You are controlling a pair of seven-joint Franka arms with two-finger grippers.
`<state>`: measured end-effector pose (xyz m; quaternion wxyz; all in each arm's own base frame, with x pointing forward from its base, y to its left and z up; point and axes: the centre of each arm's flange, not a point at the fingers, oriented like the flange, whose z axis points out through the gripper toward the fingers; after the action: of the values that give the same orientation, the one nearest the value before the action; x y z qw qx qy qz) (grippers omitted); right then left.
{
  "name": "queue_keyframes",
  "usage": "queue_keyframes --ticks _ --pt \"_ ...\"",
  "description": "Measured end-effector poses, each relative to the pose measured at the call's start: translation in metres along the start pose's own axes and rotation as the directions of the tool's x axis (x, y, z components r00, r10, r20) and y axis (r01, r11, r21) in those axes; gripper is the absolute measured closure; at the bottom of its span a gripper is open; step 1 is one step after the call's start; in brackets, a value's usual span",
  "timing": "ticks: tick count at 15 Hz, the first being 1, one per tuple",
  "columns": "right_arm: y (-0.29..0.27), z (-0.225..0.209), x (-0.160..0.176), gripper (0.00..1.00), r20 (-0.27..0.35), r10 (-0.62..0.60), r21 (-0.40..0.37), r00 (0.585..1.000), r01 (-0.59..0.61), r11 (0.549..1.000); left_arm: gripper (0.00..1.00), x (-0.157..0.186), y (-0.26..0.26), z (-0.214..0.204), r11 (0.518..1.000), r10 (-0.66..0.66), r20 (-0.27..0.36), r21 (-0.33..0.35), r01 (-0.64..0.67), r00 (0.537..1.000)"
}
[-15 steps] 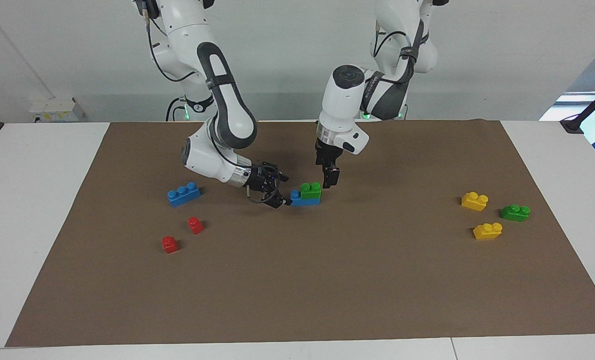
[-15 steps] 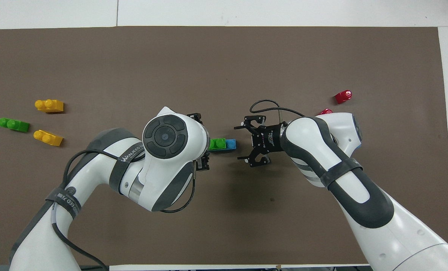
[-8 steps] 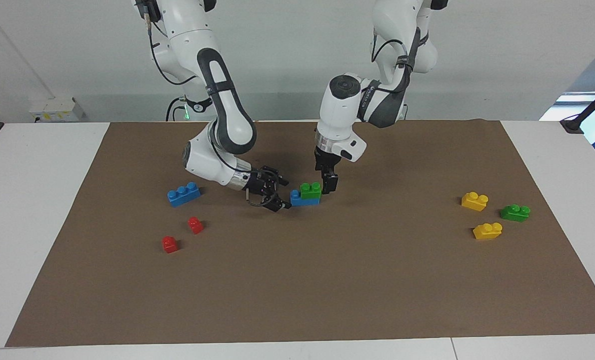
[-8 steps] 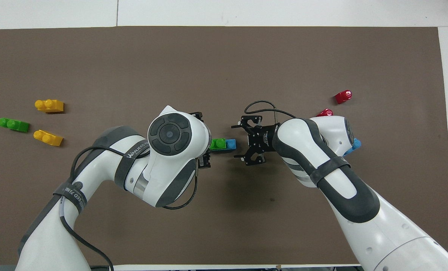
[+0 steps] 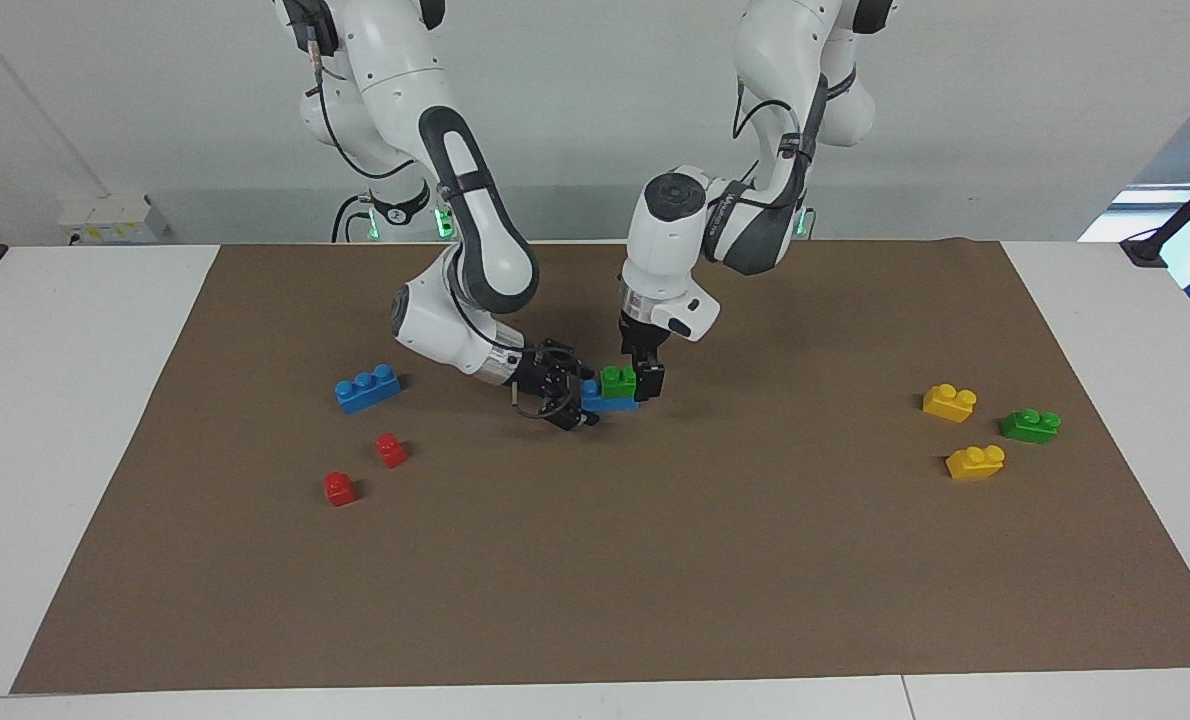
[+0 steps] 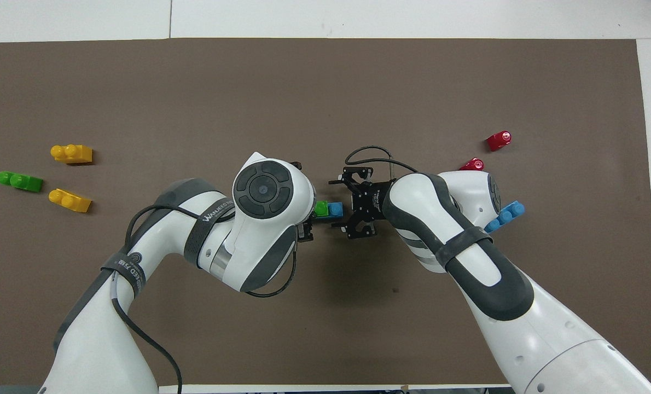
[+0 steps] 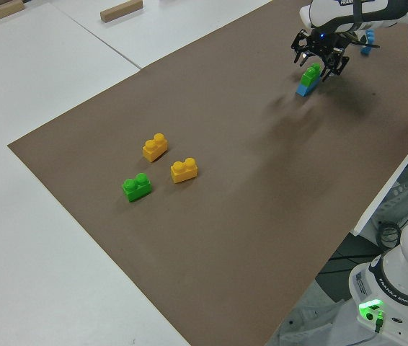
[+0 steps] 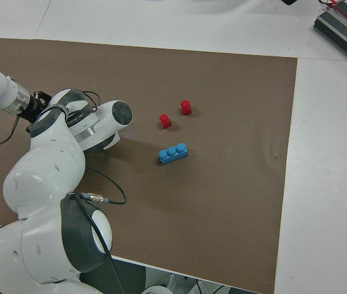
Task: Remove green block with left arm and hold with right
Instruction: 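Pull the green brick with the left gripper while the right gripper holds blue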
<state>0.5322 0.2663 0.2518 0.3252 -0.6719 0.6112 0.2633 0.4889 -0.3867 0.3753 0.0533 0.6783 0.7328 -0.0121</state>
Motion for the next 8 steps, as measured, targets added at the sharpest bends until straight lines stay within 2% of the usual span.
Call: queue_keyframes --ticks 5,6,8 --pt "-0.0018 0.0028 -0.0001 0.00 -0.002 -0.001 0.003 1.000 0.001 1.000 0.00 0.0005 0.0012 0.0037 1.000 -0.021 -0.022 -0.014 0.020 1.000" --pt "-0.0020 0.0027 -0.0001 0.08 -0.002 0.000 0.004 1.000 0.000 1.000 0.00 0.0005 0.0012 0.0057 1.000 -0.027 -0.026 -0.014 0.027 0.999" --pt "-0.0022 0.0025 -0.0001 0.12 -0.002 0.000 0.004 1.000 0.000 1.000 0.00 0.0002 0.0010 0.0080 0.999 -0.045 -0.028 -0.014 0.045 0.999"
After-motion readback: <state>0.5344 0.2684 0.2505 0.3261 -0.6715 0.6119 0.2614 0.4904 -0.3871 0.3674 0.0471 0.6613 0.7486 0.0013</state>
